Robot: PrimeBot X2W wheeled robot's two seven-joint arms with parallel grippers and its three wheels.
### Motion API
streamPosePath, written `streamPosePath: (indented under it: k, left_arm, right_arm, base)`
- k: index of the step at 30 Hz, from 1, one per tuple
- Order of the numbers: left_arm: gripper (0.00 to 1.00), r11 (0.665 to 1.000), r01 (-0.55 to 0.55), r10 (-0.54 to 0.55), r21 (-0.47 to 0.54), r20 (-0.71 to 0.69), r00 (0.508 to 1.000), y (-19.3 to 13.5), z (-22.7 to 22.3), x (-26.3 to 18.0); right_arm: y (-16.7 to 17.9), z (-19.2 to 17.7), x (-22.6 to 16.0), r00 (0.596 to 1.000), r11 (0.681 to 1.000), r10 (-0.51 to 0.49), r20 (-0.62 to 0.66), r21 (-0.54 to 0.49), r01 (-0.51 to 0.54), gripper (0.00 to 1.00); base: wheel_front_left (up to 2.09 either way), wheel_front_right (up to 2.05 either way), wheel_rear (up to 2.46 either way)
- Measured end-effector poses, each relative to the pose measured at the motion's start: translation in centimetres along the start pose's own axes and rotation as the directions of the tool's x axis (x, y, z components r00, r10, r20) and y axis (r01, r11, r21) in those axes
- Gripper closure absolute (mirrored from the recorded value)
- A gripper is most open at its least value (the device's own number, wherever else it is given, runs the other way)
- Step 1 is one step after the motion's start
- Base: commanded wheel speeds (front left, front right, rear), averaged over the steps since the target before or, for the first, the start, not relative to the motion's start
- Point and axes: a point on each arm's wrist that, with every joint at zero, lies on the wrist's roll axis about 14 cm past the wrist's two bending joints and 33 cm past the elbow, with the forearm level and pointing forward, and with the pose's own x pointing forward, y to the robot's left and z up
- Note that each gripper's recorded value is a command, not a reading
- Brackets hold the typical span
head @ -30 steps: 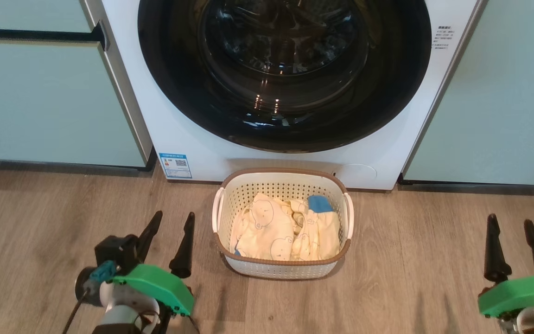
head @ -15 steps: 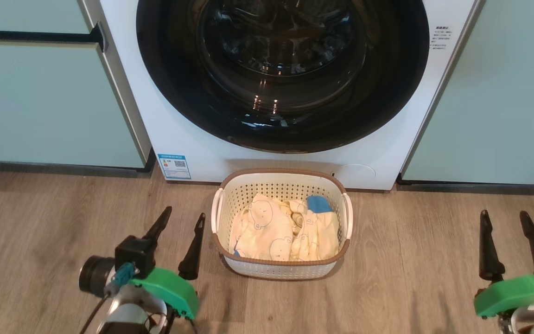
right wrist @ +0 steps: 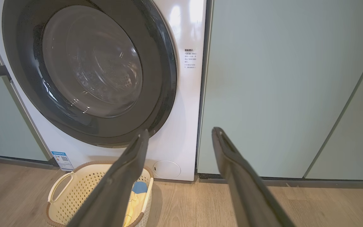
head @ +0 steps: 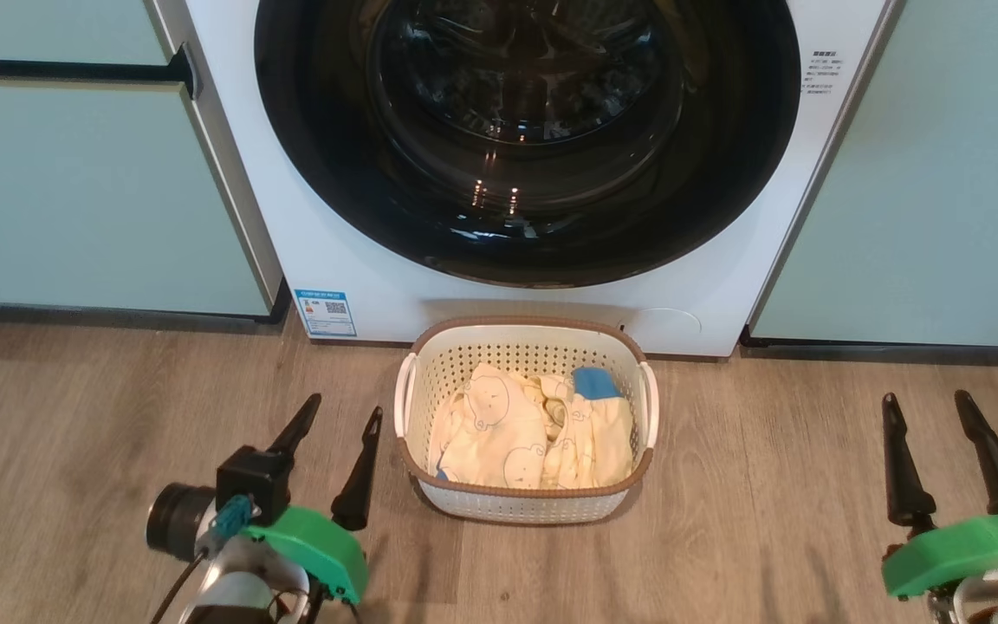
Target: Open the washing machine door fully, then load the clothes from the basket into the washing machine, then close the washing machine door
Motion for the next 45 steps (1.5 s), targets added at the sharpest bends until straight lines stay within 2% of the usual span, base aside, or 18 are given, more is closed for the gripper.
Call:
streamPosePath:
  k: [12,28,45]
  left_arm:
    - [0.00,0.999,-0.037,0.035,-0.025,-0.048,0.998,0.7,-1.5,-0.4]
    - [0.00,1.000,-0.015,0.014,-0.024,-0.040,0.999,0.3,-1.2,0.2]
    - [0.00,1.000,0.007,-0.007,-0.006,-0.039,0.999,-0.2,-1.2,0.4]
  right_arm:
    - [-0.3,0.1,-0.1,1.000,1.000,-0.010,0.004,0.007,0.010,0.00]
    - [-0.5,0.1,-0.1,1.000,1.000,-0.017,0.004,0.016,0.017,0.00]
    - [-0.9,0.0,-0.2,0.999,0.999,-0.034,0.003,0.022,0.034,0.00]
  base:
    - [0.00,0.00,0.00]
    - [0.08,0.08,-0.15]
    - [1.01,1.01,-2.02]
